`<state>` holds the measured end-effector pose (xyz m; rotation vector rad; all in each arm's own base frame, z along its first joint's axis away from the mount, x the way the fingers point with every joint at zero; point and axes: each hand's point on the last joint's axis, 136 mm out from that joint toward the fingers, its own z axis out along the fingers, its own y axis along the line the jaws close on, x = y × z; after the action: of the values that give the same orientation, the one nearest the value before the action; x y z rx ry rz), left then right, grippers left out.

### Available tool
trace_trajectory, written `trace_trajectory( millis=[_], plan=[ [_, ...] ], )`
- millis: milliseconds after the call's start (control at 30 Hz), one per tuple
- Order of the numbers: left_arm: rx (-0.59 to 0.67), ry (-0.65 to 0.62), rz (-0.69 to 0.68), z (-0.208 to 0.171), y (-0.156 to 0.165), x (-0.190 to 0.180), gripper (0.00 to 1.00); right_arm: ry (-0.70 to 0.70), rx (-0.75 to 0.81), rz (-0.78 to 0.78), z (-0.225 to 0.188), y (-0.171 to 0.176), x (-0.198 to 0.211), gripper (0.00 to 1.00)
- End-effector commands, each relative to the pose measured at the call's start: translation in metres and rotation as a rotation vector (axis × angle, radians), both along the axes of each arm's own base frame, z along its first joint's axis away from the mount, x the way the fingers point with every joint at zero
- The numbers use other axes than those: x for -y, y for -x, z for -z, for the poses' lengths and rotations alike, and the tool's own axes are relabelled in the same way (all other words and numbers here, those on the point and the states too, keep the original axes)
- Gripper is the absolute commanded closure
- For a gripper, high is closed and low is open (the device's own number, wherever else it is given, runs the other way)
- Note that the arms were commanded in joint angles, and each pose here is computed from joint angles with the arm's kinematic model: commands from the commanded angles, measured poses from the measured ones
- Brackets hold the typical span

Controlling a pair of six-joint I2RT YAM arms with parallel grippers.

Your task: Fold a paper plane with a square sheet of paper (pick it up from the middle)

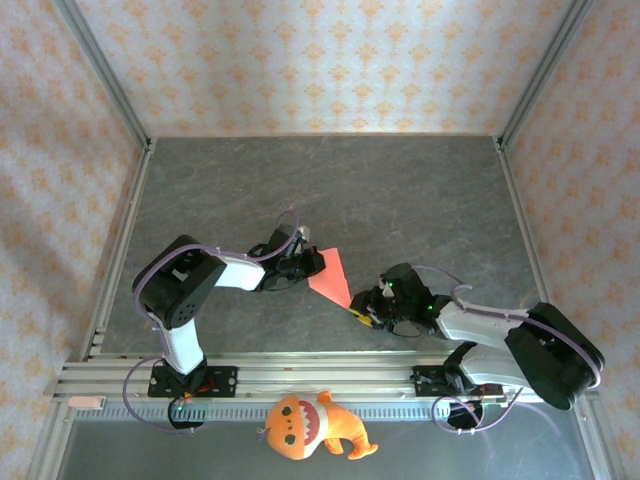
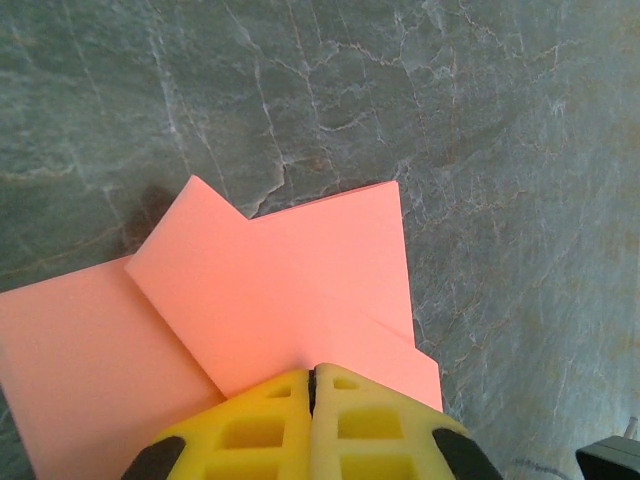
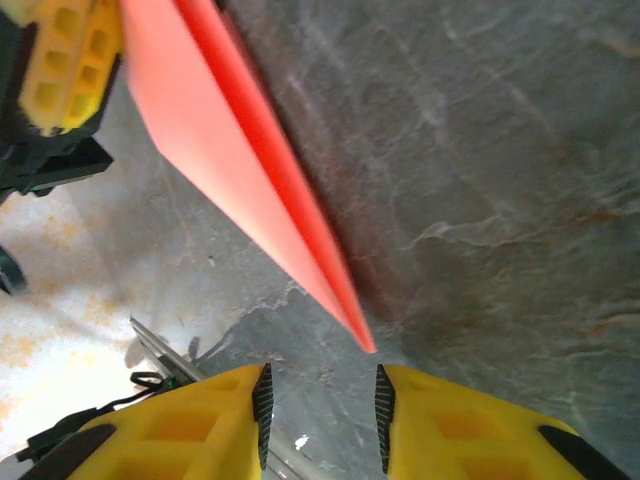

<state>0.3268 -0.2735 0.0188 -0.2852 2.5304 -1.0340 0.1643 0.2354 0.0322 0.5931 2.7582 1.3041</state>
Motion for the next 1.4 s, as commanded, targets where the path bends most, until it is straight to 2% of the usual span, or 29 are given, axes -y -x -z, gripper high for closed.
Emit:
trace_trajectory(
  millis=[0, 167, 567, 967, 1133, 1233, 1367],
  plan=[
    [-0.145, -0.129, -0.035, 0.046, 0.025, -0.032, 1.00, 0.002, 0.018, 0.012, 0.000, -0.007, -0.003, 0.65],
    [-0.147, -0.129, -0.036, 0.046, 0.026, -0.032, 1.00, 0.003, 0.019, 0.010, 0.001, -0.010, -0.006, 0.65],
    [-0.151, -0.111, -0.027, 0.045, 0.026, -0.029, 1.00, -0.091, 0.144, 0.060, -0.030, -0.042, -0.024, 0.66],
    [-0.144, -0.095, -0.026, 0.040, 0.024, -0.026, 1.00, -0.065, 0.248, 0.045, -0.030, -0.059, -0.029, 0.67],
    [-0.137, -0.086, -0.023, 0.035, 0.023, -0.025, 1.00, -0.062, 0.259, 0.033, -0.028, -0.062, -0.031, 0.75],
    [-0.126, -0.074, -0.020, 0.027, 0.021, -0.022, 1.00, -0.060, 0.273, 0.028, -0.027, -0.061, -0.030, 0.83],
    [-0.081, -0.048, 0.007, 0.004, 0.011, -0.013, 1.00, -0.056, 0.313, 0.000, -0.033, -0.058, -0.028, 0.93]
  ],
)
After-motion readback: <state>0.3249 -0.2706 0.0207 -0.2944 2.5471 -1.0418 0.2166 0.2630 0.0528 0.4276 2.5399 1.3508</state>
